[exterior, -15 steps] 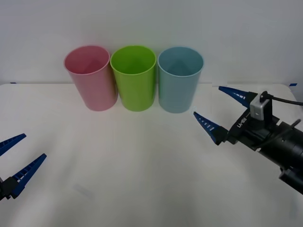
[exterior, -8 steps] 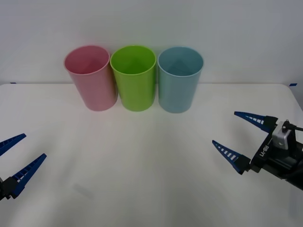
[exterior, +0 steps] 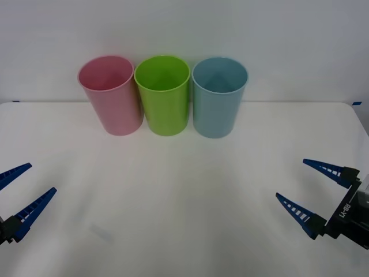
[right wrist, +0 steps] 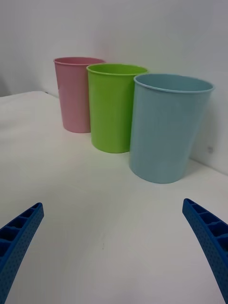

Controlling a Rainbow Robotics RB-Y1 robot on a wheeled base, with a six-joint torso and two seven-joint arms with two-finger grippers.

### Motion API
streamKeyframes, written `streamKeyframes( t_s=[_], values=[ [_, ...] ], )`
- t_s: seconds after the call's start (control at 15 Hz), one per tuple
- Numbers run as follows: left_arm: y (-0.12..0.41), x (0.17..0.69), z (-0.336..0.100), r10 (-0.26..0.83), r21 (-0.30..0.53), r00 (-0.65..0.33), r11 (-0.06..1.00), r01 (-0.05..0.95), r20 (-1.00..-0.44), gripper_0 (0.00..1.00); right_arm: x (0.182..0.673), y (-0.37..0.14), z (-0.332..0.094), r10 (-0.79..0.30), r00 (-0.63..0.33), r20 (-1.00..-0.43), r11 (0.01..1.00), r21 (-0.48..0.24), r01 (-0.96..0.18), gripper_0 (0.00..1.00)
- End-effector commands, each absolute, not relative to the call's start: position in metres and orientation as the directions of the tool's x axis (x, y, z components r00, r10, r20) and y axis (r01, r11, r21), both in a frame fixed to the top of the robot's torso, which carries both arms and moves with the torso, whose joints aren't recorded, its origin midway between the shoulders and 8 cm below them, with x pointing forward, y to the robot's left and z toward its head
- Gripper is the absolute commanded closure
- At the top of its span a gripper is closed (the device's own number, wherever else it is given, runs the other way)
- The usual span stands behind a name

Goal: Grasp the object on the table and drop it into the matching bin: aluminum can to the light blue bin, PET bottle to the pink bin.

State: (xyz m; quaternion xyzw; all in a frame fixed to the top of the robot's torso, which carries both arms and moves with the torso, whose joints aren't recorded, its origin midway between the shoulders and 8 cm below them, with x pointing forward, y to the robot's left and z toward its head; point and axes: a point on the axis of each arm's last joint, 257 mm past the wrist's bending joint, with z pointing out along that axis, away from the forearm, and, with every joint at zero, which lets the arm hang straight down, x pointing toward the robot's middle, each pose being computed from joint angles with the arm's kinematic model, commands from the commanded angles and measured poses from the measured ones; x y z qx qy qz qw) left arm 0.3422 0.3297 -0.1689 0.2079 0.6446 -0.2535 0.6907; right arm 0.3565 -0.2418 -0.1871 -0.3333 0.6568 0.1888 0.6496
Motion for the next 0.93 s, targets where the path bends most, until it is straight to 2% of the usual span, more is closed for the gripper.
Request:
streamKeyframes(
  t_s=[0.07,0.93],
  values=[
    [0.330,0.342,-0.169,-0.082,-0.039,0.041,0.785,0.618,-0.996,0.00,0.347,-0.255,-0.189,-0.172,0.047,-0.984,0.731,-0.159,-0.664,0.00],
    [0.330,0.342,-0.169,-0.082,-0.039,0.041,0.785,0.618,-0.996,0.00,0.336,-0.270,-0.201,-0.158,0.001,-0.987,0.767,-0.124,-0.629,0.00]
  ],
)
